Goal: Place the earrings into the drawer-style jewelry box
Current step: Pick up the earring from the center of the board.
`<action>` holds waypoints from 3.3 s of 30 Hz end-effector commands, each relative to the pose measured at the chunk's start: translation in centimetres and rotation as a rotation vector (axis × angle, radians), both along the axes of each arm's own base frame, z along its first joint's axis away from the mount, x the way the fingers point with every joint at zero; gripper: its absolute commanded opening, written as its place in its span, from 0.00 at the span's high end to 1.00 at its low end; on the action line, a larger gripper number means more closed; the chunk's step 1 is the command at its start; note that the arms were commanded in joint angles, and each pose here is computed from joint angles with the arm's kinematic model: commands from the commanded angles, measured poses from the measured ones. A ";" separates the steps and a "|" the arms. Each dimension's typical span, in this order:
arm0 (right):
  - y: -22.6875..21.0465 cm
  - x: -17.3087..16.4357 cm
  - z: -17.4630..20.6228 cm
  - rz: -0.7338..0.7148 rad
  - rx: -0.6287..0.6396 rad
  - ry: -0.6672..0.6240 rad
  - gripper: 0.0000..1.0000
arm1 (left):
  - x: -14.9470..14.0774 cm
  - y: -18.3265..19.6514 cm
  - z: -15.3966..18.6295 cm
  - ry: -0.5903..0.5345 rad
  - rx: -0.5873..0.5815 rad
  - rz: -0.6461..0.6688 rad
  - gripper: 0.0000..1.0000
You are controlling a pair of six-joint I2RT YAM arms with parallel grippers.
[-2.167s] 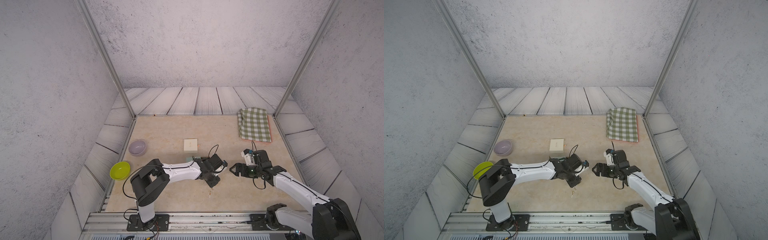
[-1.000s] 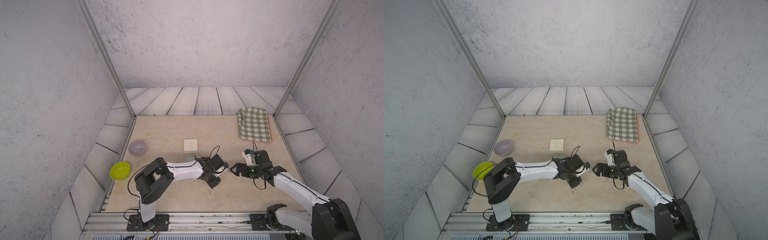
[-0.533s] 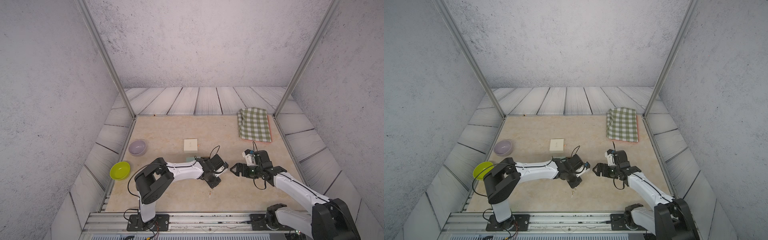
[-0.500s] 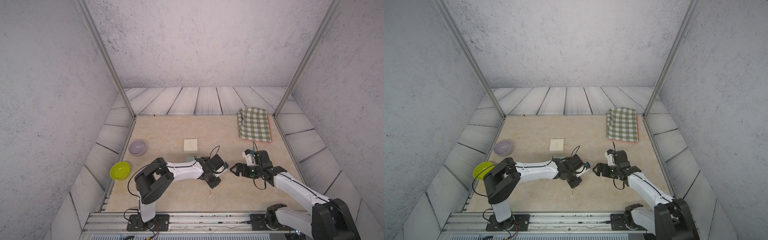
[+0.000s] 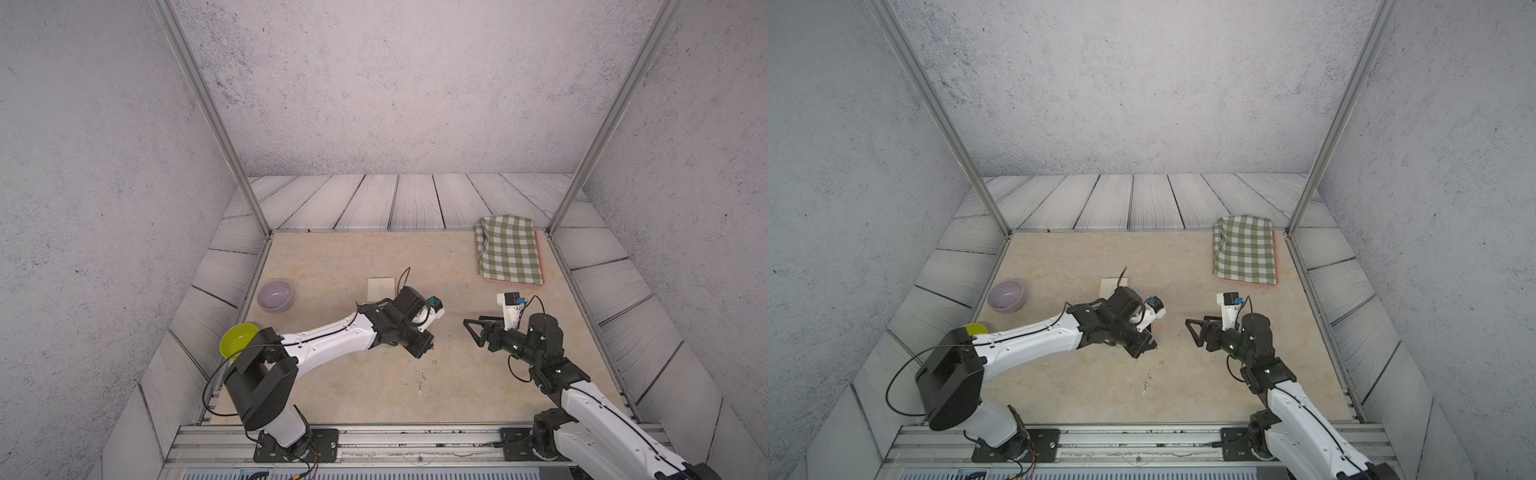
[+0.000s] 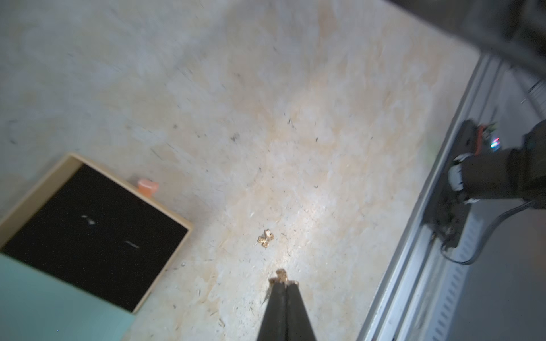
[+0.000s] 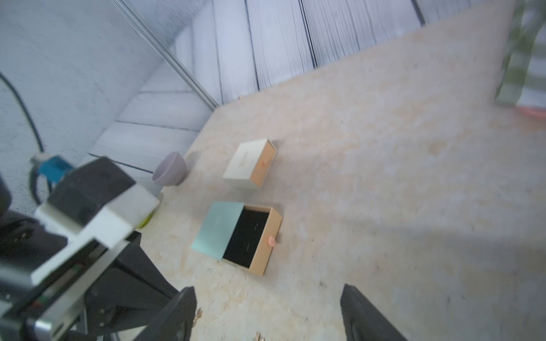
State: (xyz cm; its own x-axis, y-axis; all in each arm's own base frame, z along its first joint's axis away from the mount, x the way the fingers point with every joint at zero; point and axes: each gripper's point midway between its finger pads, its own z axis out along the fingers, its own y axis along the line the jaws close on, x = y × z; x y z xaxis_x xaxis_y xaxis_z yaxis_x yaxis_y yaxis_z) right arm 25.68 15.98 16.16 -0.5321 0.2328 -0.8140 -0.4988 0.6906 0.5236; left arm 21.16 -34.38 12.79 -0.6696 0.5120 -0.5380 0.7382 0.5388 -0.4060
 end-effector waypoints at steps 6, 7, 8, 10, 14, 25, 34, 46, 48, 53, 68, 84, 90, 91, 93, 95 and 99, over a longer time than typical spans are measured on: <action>6.0 1.4 10.3 0.289 0.118 -0.481 0.20 | 1.9 3.4 7.4 0.184 -0.371 0.040 1.00; 6.6 1.3 10.6 0.331 0.141 -0.492 0.20 | 2.2 3.7 8.1 0.193 -0.410 0.041 1.00; 7.1 1.1 10.9 0.379 0.161 -0.513 0.20 | 2.4 4.0 9.0 0.198 -0.451 0.039 1.00; 7.9 0.6 11.0 0.451 0.177 -0.546 0.22 | 2.8 4.4 10.3 0.208 -0.520 0.034 1.00; 9.1 -0.1 10.9 0.563 0.207 -0.555 0.26 | 3.4 5.2 12.2 0.210 -0.630 0.039 1.00; 12.4 -1.4 10.4 0.529 0.228 -0.583 0.28 | 5.0 5.7 13.6 0.219 -0.786 0.177 1.00; 13.1 -0.8 10.4 0.462 0.256 -0.514 0.34 | 6.2 7.7 13.1 0.162 -0.825 0.386 1.00; 15.7 -0.9 9.1 0.546 0.274 -0.470 0.52 | 5.8 7.4 12.8 0.167 -0.811 0.373 1.00; 15.9 -0.4 9.1 0.537 0.272 -0.469 0.52 | 5.6 7.3 12.6 0.165 -0.801 0.369 1.00; 16.4 0.3 9.0 0.537 0.274 -0.466 0.52 | 5.5 7.3 12.6 0.161 -0.798 0.364 1.00; 17.3 0.4 8.8 0.572 0.284 -0.443 0.65 | 5.6 6.7 12.5 0.164 -0.791 0.347 1.00; 17.5 0.4 8.5 0.578 0.292 -0.417 0.78 | 5.6 6.5 12.5 0.166 -0.795 0.345 1.00; 17.3 0.4 8.7 0.563 0.296 -0.417 0.79 | 5.5 6.5 12.5 0.168 -0.793 0.346 1.00; 17.2 0.4 8.7 0.559 0.297 -0.416 0.79 | 5.5 6.4 12.4 0.168 -0.792 0.345 1.00; 17.2 0.6 8.7 0.549 0.301 -0.410 0.81 | 5.5 6.4 12.4 0.170 -0.791 0.345 1.00; 17.1 0.7 8.8 0.539 0.307 -0.402 0.82 | 5.5 6.4 12.4 0.168 -0.788 0.345 1.00; 16.7 1.2 8.0 0.493 0.297 -0.342 0.84 | 5.5 6.5 12.1 0.168 -0.772 0.358 0.71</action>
State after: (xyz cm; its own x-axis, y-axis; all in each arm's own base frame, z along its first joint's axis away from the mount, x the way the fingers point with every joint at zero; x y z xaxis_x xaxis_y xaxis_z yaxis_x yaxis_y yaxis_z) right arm 26.50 33.01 23.96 -0.3355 0.2493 -0.9084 -0.9123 0.1546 0.3793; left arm 27.09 -27.47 24.22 -0.8309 -0.2336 -0.5050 0.4441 0.2686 -0.8548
